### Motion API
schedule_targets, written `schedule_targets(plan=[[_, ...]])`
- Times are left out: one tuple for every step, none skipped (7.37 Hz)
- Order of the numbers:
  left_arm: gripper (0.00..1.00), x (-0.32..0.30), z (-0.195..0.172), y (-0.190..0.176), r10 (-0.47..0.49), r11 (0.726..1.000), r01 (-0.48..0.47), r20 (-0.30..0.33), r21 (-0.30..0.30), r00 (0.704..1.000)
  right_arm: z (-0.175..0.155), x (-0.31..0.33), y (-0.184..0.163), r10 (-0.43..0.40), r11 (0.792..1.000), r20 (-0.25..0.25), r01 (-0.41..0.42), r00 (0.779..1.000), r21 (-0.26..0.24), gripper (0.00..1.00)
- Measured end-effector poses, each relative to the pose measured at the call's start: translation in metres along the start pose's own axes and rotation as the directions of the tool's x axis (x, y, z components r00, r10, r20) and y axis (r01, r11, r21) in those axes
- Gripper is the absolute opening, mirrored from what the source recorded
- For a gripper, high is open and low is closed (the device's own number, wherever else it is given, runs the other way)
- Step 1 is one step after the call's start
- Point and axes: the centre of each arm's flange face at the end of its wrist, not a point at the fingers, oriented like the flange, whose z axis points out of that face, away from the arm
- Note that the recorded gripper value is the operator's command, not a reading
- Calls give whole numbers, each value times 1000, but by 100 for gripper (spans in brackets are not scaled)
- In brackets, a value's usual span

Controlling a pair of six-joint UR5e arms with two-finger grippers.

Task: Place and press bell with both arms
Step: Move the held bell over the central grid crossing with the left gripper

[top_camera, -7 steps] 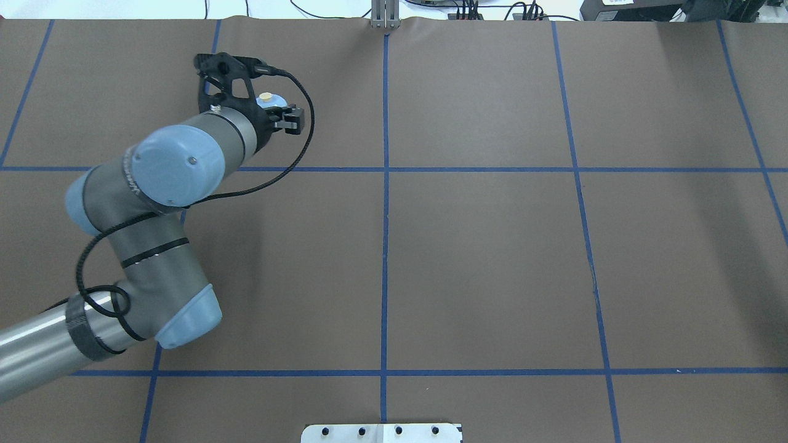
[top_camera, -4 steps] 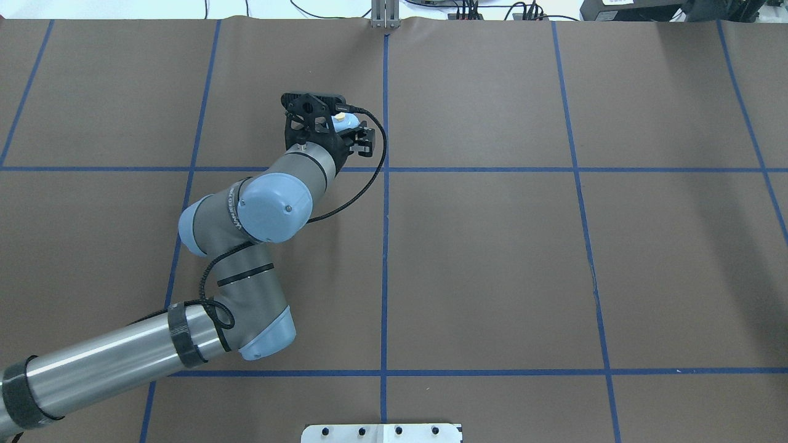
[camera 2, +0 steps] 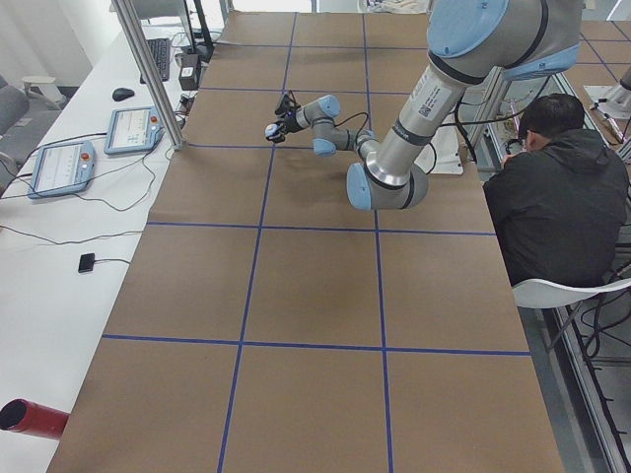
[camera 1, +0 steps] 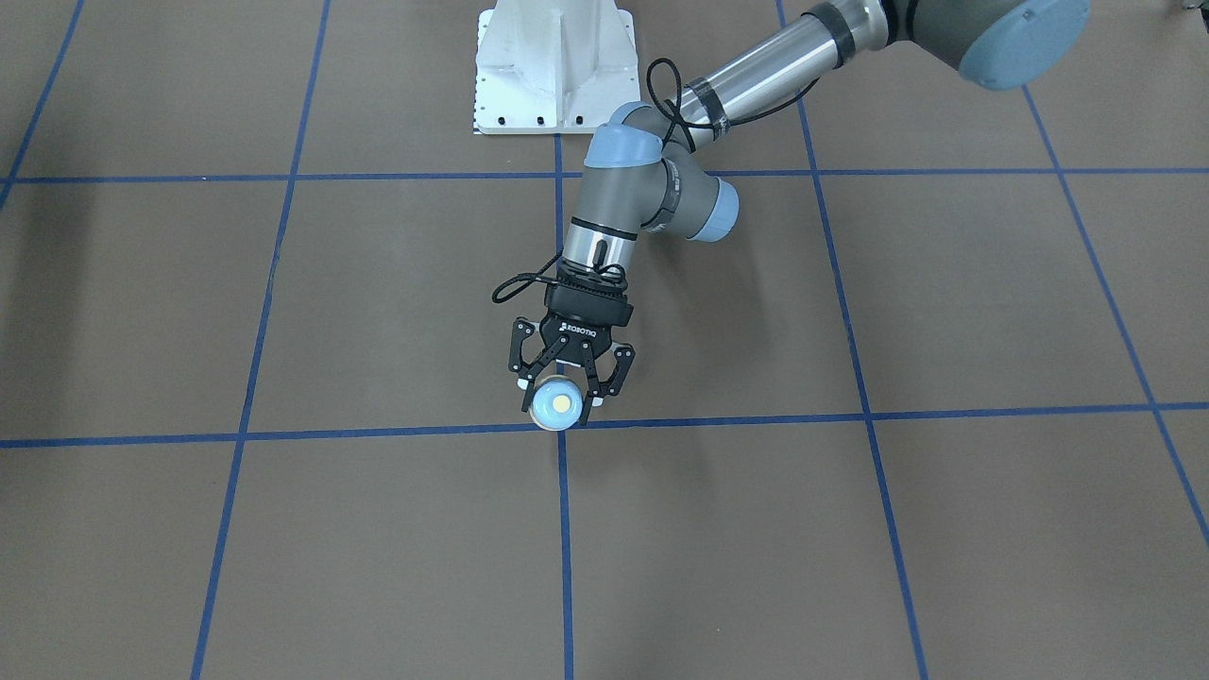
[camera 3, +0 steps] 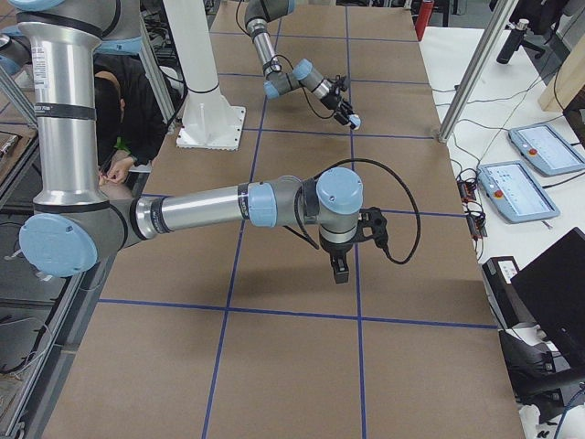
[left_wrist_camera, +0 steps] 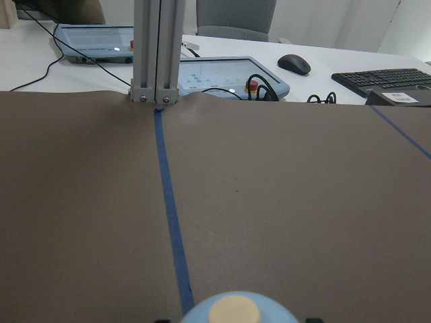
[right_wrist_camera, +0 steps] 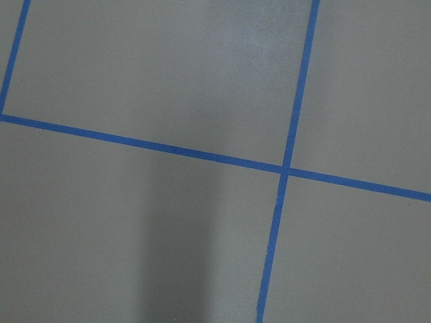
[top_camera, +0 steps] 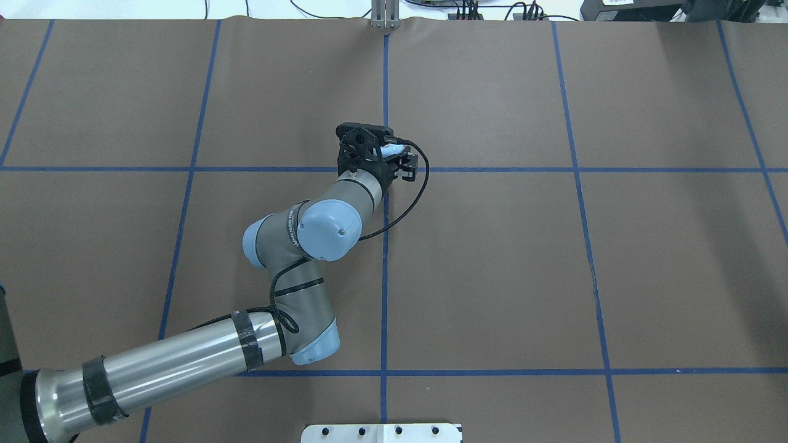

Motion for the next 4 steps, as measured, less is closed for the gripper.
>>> schedule_targets(plan=[[0, -1, 5, 6, 8, 1000, -8, 7, -9, 1000, 0, -1, 0, 0, 1000, 9, 0, 1000, 1, 100], [0, -2, 9, 11, 15, 1000, -14, 15, -16, 1000, 0, -1, 1, 1, 1000, 13, -1, 1000, 1, 100], [0, -5, 13, 15, 21, 1000, -21, 24, -24, 999, 1, -1, 1, 2, 1000, 14, -2, 1000, 0, 100], [0, -6, 15, 18, 26, 999, -25, 29, -29, 999, 1, 0, 1, 3, 1000, 15, -3, 1000, 0, 100]])
